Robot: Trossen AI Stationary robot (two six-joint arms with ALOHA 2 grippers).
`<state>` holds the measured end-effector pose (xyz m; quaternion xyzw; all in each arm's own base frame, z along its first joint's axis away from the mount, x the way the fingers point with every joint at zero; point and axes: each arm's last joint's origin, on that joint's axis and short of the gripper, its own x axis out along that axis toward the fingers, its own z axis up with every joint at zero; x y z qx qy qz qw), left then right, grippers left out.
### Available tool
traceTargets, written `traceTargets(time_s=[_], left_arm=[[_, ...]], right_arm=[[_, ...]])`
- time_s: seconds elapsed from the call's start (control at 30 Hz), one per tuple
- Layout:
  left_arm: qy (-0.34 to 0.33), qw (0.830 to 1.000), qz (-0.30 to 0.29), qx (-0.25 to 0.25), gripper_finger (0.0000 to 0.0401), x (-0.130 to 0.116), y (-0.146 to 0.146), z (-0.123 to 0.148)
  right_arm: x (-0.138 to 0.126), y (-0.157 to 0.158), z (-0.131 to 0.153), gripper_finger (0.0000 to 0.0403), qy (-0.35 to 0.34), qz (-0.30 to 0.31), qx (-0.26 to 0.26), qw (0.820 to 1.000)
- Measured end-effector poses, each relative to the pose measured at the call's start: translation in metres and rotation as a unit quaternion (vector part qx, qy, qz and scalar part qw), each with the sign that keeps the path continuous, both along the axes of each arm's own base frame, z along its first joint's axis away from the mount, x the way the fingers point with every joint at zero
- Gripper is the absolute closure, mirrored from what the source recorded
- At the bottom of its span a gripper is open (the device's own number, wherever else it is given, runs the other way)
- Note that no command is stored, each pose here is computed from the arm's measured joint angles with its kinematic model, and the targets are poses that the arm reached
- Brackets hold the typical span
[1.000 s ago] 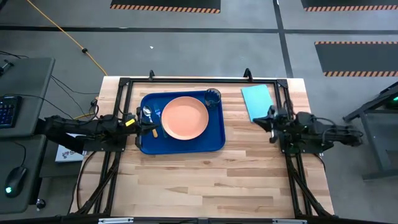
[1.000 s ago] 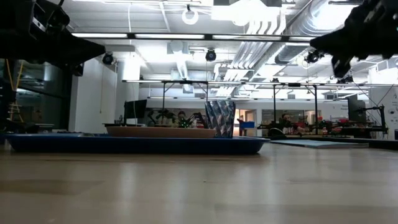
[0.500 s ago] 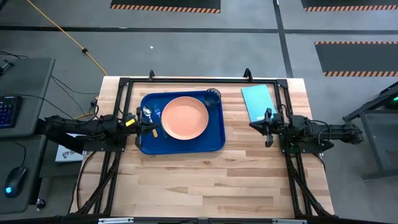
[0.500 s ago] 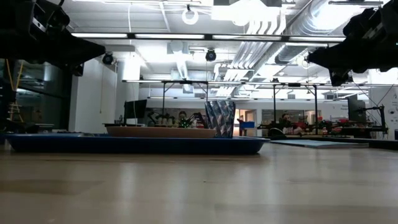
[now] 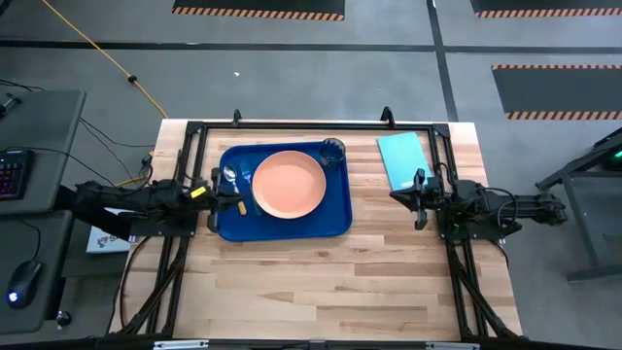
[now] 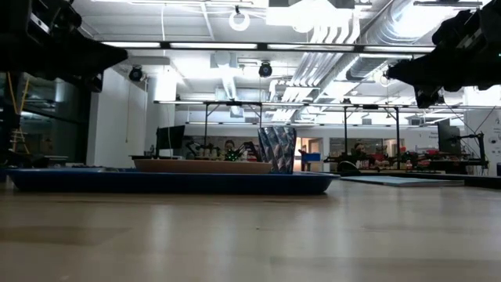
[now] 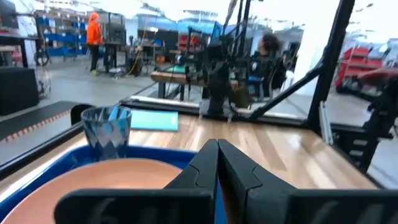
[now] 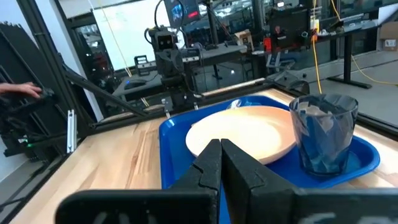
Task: Pick and place plate/cup/fork/spoon on tray
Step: Return to Home Position
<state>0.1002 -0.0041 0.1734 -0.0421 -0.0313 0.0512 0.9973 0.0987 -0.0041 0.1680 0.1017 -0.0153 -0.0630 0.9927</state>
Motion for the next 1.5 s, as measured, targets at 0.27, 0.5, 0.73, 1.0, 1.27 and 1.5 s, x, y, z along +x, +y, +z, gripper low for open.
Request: traceTargets(time_s=[0.27, 0.5, 0.73, 1.0, 1.27, 1.5], left_arm=[[-0.035, 0.999, -0.005, -0.004, 0.0401, -0.0046, -0.0007, 0.0062], [0.007, 1.0, -0.011, 0.001, 0.0401, -0.0038, -0.002, -0.0025], [0.004, 1.0, -0.011, 0.001, 0.0401, -0.0038, -0.002, -0.0019], [0.006, 1.0, -0.011, 0.001, 0.0401, -0.0035, -0.002, -0.002], [0.007, 1.0, -0.011, 0.001, 0.0401, -0.0034, -0.002, -0.0022], [0.007, 1.0, -0.011, 0.001, 0.0401, -0.0034, -0.002, -0.0023]], right_arm=[[-0.0018, -0.0001, 0.0022, 0.0403, -0.015, 0.0, 0.002, 1.0], [-0.0018, 0.0, 0.0021, 0.0403, -0.015, 0.001, 0.002, 1.0], [-0.0018, 0.0, 0.0022, 0.0403, -0.015, 0.001, 0.002, 1.0], [-0.0012, 0.0004, 0.0014, 0.0403, -0.01, 0.003, 0.003, 1.0], [-0.0012, 0.0003, 0.0014, 0.0403, -0.01, 0.003, 0.002, 1.0], [-0.0012, 0.0003, 0.0012, 0.0403, -0.01, 0.003, 0.002, 1.0]])
